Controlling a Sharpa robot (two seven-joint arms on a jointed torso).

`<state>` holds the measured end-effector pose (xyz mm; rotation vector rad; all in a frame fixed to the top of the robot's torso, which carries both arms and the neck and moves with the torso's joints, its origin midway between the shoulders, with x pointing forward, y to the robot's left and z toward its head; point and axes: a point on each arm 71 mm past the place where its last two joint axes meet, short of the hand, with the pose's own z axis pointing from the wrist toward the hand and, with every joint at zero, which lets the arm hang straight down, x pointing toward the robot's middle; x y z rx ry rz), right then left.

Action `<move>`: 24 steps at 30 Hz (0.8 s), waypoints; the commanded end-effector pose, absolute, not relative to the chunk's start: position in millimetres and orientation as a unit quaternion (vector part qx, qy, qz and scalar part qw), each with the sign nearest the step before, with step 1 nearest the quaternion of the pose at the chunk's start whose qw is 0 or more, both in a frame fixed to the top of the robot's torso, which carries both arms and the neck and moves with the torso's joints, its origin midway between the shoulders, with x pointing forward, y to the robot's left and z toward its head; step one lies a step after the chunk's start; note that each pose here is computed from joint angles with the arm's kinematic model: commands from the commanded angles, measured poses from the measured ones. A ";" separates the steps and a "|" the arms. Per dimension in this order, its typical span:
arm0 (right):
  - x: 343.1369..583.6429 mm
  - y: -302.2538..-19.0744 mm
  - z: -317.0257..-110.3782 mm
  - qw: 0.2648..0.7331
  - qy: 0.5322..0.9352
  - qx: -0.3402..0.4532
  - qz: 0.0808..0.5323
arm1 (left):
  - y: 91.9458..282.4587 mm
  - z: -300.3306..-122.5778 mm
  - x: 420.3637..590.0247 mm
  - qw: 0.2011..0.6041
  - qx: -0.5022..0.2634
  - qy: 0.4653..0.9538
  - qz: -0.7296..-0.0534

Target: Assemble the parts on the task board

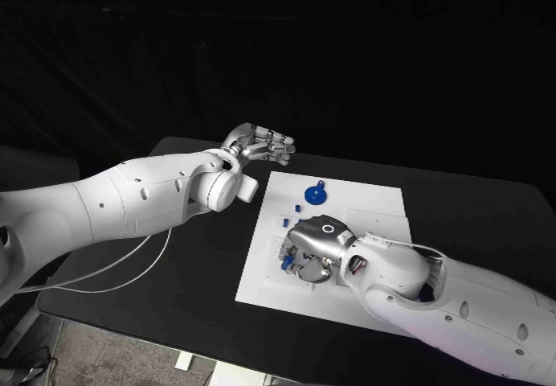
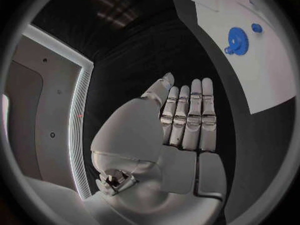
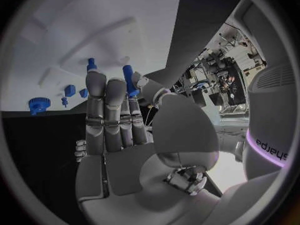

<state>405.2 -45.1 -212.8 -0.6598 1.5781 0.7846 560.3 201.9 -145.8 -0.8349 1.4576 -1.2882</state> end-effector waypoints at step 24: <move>404.2 -53.0 -218.7 0.579 0.691 -0.307 0.305 | 200.2 -145.4 559.6 0.484 -0.341 0.601 -0.537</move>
